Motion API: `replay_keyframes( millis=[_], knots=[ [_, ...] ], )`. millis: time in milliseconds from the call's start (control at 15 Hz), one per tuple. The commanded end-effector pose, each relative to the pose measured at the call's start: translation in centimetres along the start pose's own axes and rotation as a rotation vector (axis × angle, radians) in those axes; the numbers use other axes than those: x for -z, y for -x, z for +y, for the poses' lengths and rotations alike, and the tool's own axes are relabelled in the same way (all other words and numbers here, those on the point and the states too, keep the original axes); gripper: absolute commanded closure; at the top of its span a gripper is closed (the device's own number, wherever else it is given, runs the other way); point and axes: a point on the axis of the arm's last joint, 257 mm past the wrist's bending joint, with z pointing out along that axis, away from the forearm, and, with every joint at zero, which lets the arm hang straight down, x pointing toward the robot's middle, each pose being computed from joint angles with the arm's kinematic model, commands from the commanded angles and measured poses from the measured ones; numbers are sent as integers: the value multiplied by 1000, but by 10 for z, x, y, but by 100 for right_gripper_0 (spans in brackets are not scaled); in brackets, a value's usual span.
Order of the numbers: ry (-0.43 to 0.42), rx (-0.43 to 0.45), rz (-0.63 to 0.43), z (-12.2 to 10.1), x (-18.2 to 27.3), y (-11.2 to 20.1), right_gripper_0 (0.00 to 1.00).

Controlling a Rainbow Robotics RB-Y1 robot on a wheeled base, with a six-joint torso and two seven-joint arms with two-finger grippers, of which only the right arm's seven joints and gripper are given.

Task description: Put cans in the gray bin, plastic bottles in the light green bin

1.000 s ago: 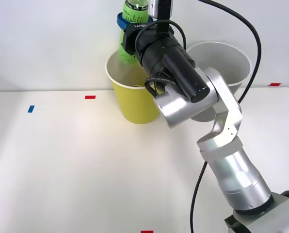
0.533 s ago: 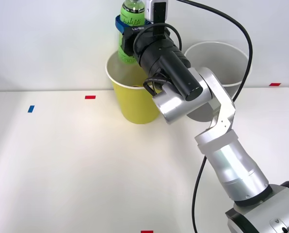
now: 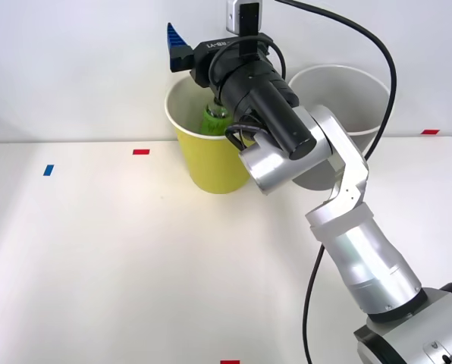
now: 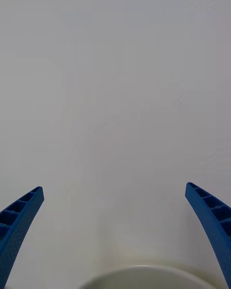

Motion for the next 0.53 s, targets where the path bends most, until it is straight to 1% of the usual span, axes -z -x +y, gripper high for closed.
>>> replay_keyframes(
  millis=[67,267,400,533],
  knots=[
    [15,-10,-46,-1,10,6,0],
    [25,-26,-104,-2,47,23,0],
    [9,-48,-139,-15,90,35,0],
    [-13,-68,-144,-26,131,36,0]
  ],
)
